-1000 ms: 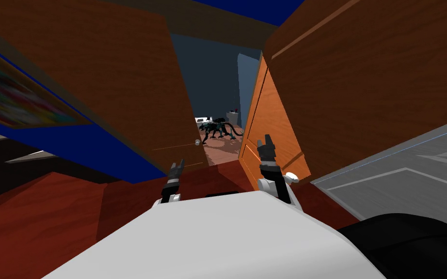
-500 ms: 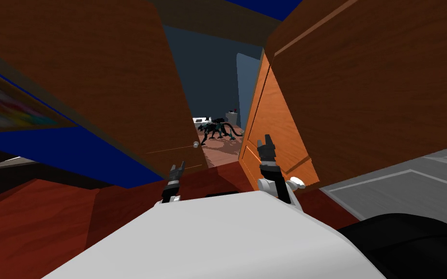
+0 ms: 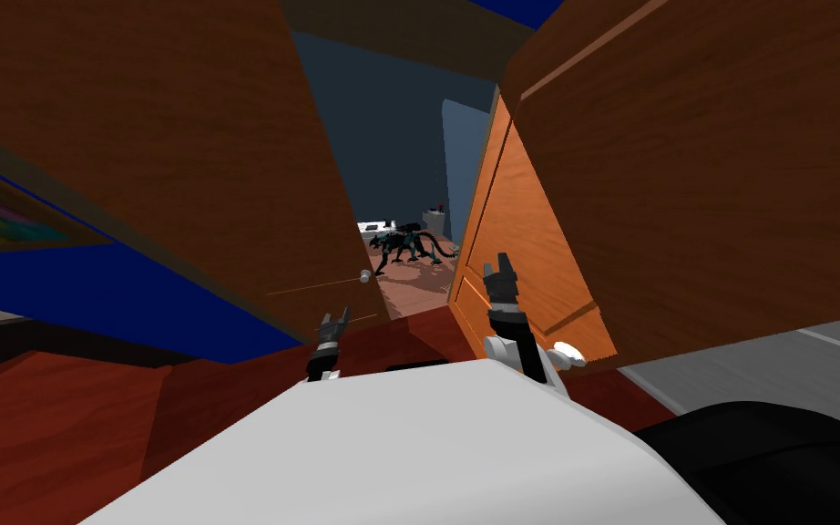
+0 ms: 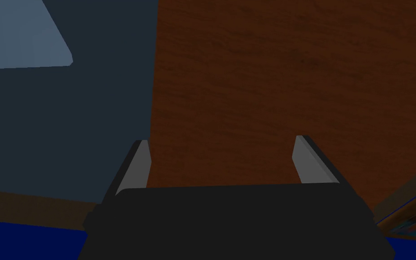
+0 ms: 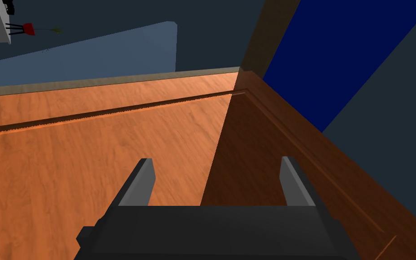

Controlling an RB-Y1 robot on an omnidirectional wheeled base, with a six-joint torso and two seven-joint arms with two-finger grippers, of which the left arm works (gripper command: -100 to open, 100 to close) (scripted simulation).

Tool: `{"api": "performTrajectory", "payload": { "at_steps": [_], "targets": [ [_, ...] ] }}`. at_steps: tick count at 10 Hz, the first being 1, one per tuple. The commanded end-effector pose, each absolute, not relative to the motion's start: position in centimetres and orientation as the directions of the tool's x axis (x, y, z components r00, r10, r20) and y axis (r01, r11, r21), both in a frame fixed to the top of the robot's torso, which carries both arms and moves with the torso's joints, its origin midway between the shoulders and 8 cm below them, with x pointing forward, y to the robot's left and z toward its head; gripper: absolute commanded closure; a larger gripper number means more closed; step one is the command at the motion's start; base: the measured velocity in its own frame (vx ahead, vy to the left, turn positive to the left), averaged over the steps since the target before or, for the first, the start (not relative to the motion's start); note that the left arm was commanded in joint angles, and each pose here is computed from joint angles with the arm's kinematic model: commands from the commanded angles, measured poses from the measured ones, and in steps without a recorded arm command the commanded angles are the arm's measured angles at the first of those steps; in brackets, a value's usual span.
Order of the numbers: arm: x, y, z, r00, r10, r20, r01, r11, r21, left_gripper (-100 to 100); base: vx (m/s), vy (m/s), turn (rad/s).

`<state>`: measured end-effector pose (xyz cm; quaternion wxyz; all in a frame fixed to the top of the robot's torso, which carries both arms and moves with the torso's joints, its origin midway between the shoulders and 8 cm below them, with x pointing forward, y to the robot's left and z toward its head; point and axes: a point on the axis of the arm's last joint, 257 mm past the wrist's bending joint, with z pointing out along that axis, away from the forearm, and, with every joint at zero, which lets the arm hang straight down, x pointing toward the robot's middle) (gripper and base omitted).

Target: Pull the door open

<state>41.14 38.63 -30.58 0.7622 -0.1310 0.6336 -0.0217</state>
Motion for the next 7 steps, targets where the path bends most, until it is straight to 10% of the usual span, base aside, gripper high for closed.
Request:
{"api": "performTrajectory", "payload": {
  "at_steps": [1,7],
  "targets": [
    [41.1,38.7,-31.3,0.179,-0.173,-0.968,-0.146,0.969,-0.2,-100,0.078,-0.003,-0.025],
    [40.5,38.6,-34.5,0.108,-0.089,-0.99,-0.187,0.976,-0.108,-100,0.108,0.014,-0.03]
  ]
}}
